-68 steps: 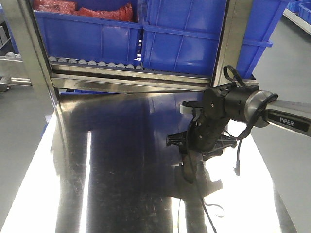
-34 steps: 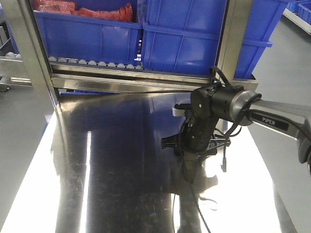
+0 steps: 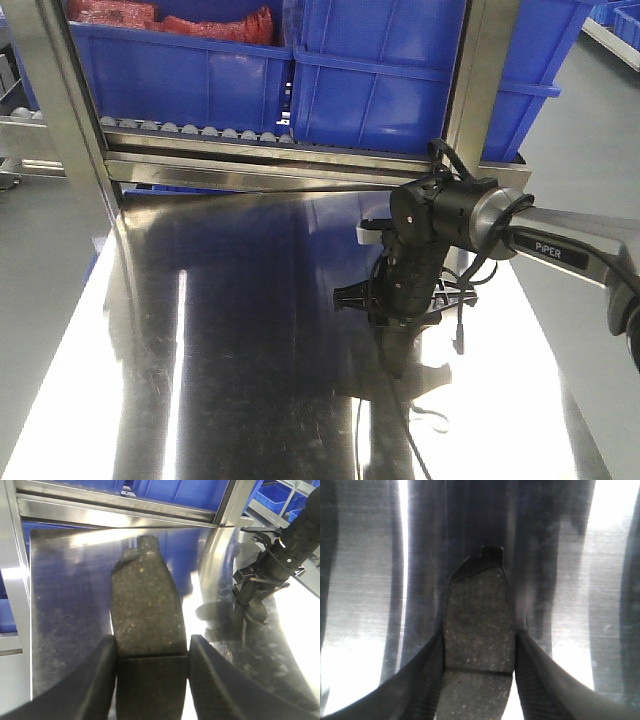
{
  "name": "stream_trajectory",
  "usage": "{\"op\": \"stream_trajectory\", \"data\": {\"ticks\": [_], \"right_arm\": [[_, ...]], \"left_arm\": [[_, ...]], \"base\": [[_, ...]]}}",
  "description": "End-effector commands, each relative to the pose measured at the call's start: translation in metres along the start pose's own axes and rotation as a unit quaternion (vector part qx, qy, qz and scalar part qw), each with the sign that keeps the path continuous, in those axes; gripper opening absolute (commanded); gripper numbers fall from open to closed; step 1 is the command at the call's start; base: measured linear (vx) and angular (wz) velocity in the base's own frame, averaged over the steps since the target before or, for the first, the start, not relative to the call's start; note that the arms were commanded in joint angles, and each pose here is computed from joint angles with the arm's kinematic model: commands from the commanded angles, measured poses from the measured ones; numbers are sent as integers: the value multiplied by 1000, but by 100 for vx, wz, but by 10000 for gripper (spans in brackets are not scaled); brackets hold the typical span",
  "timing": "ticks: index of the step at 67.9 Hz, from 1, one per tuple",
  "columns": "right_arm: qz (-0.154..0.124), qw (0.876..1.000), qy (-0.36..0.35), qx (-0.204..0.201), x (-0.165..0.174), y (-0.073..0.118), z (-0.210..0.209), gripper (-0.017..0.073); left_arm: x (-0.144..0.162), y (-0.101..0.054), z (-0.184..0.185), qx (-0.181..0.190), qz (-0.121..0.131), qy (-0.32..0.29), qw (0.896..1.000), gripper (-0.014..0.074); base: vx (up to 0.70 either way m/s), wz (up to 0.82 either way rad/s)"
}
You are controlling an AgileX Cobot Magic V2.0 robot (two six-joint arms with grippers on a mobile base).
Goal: Move and align brake pads A on conveyor
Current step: 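Close the right gripper on the brake pad and lift it, then back the base away from the steel table and turn toward the corridor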
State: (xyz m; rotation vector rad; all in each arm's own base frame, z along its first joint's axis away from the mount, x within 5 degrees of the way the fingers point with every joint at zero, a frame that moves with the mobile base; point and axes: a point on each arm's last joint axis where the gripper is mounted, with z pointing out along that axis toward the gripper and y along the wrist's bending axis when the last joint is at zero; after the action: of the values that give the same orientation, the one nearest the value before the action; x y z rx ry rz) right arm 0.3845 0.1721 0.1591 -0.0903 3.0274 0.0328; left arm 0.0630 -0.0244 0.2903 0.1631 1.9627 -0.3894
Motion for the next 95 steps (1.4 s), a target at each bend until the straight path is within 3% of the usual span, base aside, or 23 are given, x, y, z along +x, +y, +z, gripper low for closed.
{"op": "stream_trajectory", "data": {"ticks": [1, 16, 22, 37, 61, 73, 88, 95], "right_arm": [[-11, 1000, -29, -4, -4, -2, -28, 10], [-26, 998, -62, -10, -2, -5, -56, -11], [-46, 995, -88, -8, 1, -8, -78, -10], [-72, 978, -196, 1, 27, -27, -141, -6], [-95, 938, -333, 7, 109, -65, -206, -4], [-99, 919, -381, -3, 155, -82, -216, -4], [-90, 909, -406, -22, 208, -100, -210, -4], [-90, 895, -436, -32, 231, -108, -207, -4]], "left_arm": [[-16, -4, -4, 16, -1, -53, 998, -6], [-16, -4, -4, 16, -1, -53, 998, -6], [-16, -4, -4, 16, -1, -53, 998, -6], [-16, -4, -4, 16, -1, -53, 998, -6], [-16, -4, -4, 16, -1, -53, 998, -6], [-16, -4, -4, 16, -1, -53, 998, -6], [-16, -4, -4, 16, -1, -53, 998, -6], [-16, -4, -4, 16, -1, -53, 998, -6]], "base": [[0, 0], [0, 0], [0, 0], [0, 0], [0, 0], [0, 0], [0, 0], [0, 0]]}}
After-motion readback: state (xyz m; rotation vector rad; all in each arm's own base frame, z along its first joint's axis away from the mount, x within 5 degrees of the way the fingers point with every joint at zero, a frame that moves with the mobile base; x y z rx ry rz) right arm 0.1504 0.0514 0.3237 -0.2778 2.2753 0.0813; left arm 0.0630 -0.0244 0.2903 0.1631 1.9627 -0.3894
